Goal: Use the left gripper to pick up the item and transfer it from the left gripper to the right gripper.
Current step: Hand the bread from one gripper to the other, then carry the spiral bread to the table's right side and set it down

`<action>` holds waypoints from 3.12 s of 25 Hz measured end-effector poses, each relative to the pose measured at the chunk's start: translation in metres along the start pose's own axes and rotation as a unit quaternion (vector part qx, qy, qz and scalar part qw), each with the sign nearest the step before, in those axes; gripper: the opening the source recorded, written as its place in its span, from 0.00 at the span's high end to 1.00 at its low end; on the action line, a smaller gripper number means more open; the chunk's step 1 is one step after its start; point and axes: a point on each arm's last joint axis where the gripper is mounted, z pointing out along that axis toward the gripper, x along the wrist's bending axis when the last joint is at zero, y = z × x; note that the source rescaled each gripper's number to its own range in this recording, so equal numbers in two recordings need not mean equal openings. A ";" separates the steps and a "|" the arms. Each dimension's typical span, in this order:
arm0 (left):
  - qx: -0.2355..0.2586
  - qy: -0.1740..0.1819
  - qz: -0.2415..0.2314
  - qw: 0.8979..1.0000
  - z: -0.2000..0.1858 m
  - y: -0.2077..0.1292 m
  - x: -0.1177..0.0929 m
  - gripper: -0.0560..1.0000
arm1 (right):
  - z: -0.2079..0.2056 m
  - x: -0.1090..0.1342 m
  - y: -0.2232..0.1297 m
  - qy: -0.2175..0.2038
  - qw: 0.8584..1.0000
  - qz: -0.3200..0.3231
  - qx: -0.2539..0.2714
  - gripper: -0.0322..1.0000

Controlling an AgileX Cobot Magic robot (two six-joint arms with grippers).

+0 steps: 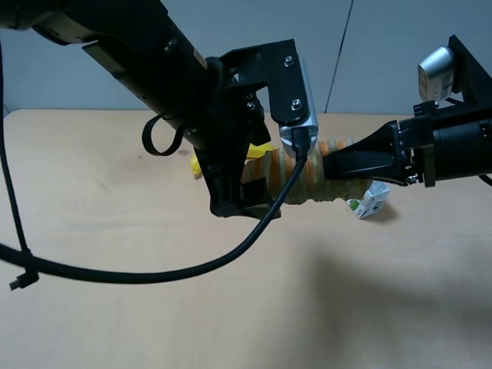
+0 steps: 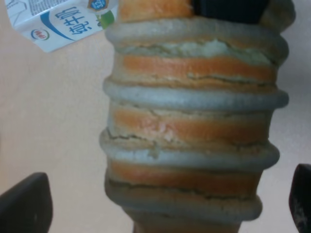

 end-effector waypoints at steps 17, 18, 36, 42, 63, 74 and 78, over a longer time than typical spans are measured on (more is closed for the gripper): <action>0.009 0.089 -0.204 0.975 -0.129 -0.011 -0.030 0.00 | 0.000 0.001 0.000 0.004 1.000 0.000 0.002 0.93; 0.017 0.093 -0.217 0.972 -0.137 -0.015 -0.033 0.00 | 0.000 0.001 0.000 0.004 1.000 0.000 0.002 0.93; 0.077 0.106 -0.312 0.941 -0.186 -0.145 -0.142 0.02 | 0.000 -0.002 -0.002 -0.009 1.000 -0.009 0.010 0.94; 0.011 0.122 -0.311 0.943 -0.185 -0.188 -0.177 0.02 | 0.000 -0.004 0.000 -0.021 1.000 -0.009 0.003 0.94; -0.153 0.154 -0.293 0.931 -0.189 -0.217 -0.206 0.10 | 0.000 -0.009 0.002 -0.052 0.998 0.014 -0.014 0.95; -0.128 0.291 -0.421 0.850 -0.187 -0.213 -0.207 0.10 | -0.001 -0.015 -0.002 -0.082 0.996 0.028 0.008 0.95; -0.111 0.359 -0.482 0.791 -0.185 -0.211 -0.208 0.10 | -0.002 -0.021 -0.001 -0.119 0.992 0.047 0.002 0.95</action>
